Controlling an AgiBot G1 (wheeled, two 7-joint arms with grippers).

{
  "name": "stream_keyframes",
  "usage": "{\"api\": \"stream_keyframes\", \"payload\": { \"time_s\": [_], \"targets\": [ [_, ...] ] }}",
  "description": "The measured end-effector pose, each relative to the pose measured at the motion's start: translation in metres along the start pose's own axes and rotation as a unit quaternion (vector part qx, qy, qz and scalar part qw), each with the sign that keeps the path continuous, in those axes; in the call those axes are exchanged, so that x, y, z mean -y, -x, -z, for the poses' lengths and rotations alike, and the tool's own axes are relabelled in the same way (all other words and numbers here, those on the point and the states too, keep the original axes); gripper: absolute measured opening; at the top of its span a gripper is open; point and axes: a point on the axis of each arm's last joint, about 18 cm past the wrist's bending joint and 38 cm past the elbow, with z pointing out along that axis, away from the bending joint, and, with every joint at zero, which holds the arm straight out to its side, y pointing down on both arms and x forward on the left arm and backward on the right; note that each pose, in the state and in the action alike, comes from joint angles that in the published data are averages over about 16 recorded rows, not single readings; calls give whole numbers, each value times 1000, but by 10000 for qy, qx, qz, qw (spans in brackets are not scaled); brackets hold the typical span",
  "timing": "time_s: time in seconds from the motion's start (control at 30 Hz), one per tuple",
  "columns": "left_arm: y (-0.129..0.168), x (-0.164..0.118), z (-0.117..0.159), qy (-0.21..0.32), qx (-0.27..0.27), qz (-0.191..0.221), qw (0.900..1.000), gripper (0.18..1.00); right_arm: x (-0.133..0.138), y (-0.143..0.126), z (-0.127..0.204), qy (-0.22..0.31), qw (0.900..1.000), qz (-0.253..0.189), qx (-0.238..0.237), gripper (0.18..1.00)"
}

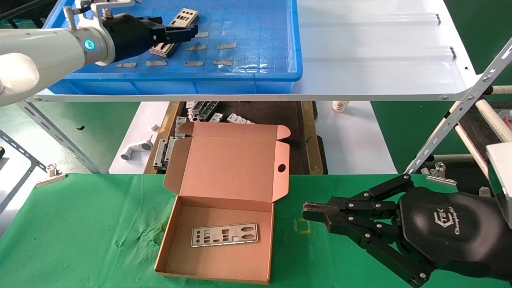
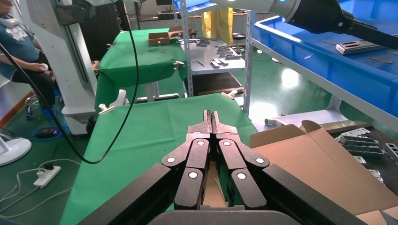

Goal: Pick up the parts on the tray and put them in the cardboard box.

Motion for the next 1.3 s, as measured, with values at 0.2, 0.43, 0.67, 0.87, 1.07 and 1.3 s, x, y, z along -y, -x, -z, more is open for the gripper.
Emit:
{"api": "stream_keyframes", "payload": {
  "time_s": [0.2, 0.43, 0.67, 0.87, 1.07, 1.3],
  "targets": [
    [0, -1, -1, 9, 34, -26, 10000, 932, 0, 0, 0, 0, 10000, 0, 0, 191],
    [1, -1, -1, 22, 74, -61, 10000, 836, 0, 0, 0, 0, 10000, 0, 0, 191],
    [1, -2, -2, 31, 104, -103, 9999, 691, 0, 0, 0, 0, 10000, 0, 0, 191],
    [2, -1, -2, 30, 126, -145, 9998, 564, 0, 0, 0, 0, 10000, 0, 0, 191],
    [3, 2, -2, 7, 150, -177, 9997, 487, 0, 0, 0, 0, 10000, 0, 0, 191],
    [4, 8, 0, -59, 158, -183, 9997, 460, 0, 0, 0, 0, 10000, 0, 0, 191]
  ]
}}
